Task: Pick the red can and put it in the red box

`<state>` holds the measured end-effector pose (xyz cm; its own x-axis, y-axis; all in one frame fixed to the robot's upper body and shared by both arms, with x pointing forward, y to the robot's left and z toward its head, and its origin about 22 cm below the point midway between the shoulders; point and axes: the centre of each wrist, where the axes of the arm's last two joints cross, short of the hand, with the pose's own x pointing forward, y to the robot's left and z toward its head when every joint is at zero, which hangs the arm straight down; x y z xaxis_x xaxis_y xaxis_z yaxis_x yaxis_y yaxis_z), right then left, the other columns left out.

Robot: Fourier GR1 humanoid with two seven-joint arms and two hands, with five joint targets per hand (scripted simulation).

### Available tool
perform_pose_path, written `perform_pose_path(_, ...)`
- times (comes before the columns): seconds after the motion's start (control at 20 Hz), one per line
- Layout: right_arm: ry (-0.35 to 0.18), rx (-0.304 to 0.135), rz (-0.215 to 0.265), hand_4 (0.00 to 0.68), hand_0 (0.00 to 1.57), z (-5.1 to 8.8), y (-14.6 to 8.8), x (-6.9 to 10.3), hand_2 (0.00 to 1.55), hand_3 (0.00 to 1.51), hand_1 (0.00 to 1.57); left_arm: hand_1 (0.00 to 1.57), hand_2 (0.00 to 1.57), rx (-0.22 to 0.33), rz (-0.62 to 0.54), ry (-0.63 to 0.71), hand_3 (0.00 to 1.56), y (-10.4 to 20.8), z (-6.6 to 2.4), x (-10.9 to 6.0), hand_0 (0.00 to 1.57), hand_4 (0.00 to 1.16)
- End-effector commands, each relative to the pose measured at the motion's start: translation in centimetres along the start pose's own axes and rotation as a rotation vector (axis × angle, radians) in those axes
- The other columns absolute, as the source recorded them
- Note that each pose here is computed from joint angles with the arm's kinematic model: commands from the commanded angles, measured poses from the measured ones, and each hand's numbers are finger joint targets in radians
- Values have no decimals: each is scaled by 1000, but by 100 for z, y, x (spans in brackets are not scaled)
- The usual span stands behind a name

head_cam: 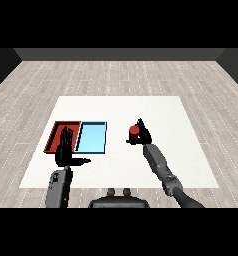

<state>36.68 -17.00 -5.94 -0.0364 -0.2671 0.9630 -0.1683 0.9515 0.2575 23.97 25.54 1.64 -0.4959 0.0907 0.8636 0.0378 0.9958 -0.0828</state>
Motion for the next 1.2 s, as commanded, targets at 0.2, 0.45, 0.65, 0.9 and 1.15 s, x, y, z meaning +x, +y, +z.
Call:
perform_pose_path(0.2,35,25,13,0,0,-120,40,12,0,0,0,0,0,-4,9,9,0,-54,49,20,0,0)
perform_pose_path(0.45,53,-3,40,0,0,-242,45,146,0,0,0,0,0,-4,12,6,0,-53,18,-92,0,0)
perform_pose_path(0.65,73,-17,30,0,0,-69,-3,-56,0,0,0,0,0,-12,16,-3,0,-14,59,-36,0,0)
perform_pose_path(0.9,64,-83,123,493,1525,-93,120,-85,1502,1461,1525,0,0,2,7,-13,0,-206,81,96,0,0)
perform_pose_path(1.15,100,-95,237,575,1541,-245,204,55,1472,1417,1541,0,0,15,31,-15,0,57,94,-5,0,0)
